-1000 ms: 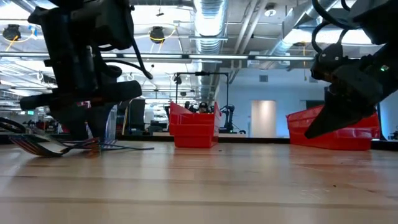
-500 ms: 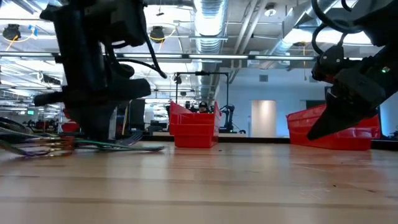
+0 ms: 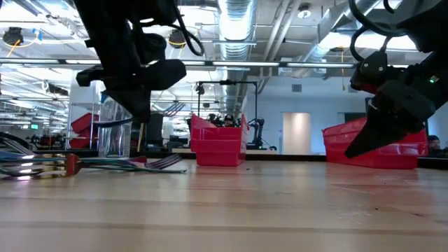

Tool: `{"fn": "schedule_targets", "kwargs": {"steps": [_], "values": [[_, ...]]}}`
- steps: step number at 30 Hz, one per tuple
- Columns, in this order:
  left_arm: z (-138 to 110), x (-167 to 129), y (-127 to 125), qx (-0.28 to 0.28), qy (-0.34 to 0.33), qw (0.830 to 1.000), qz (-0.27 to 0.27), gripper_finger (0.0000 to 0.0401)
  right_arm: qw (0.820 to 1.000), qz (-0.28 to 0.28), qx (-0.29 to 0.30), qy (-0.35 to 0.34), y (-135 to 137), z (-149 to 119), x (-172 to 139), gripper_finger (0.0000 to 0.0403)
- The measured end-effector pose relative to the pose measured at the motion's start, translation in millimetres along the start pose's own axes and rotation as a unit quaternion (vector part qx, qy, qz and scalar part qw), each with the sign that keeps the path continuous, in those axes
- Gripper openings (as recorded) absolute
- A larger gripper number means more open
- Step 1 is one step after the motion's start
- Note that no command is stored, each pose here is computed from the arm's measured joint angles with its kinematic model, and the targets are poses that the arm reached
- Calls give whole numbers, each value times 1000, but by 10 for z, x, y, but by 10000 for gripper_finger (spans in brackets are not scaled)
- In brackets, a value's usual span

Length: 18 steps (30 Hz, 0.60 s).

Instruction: Sort silverware

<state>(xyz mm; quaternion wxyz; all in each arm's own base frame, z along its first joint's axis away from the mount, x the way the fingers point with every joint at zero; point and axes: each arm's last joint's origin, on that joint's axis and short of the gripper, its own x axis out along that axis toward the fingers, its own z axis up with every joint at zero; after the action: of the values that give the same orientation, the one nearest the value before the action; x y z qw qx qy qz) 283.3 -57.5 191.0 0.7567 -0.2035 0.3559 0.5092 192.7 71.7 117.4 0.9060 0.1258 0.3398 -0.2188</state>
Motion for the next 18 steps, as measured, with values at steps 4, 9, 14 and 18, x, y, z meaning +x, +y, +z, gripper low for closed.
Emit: {"fn": "schedule_targets", "kwargs": {"steps": [4, 9, 14, 18], "values": [[41, -134, -59, 3, 38, 999, -18, 0, 1000, -6, -6, 7, -15, -15, 0, 0], [188, -757, -232, -11, 86, 993, -86, 0, 1000, -18, -18, 19, -40, -40, -1, 0], [195, -1436, -123, -81, 131, 984, -86, 0, 999, -19, -19, 20, -43, -43, -1, 0], [-107, -1738, 92, -120, 215, 969, -17, 0, 999, -19, -19, 20, -43, -43, -1, 0]]}}
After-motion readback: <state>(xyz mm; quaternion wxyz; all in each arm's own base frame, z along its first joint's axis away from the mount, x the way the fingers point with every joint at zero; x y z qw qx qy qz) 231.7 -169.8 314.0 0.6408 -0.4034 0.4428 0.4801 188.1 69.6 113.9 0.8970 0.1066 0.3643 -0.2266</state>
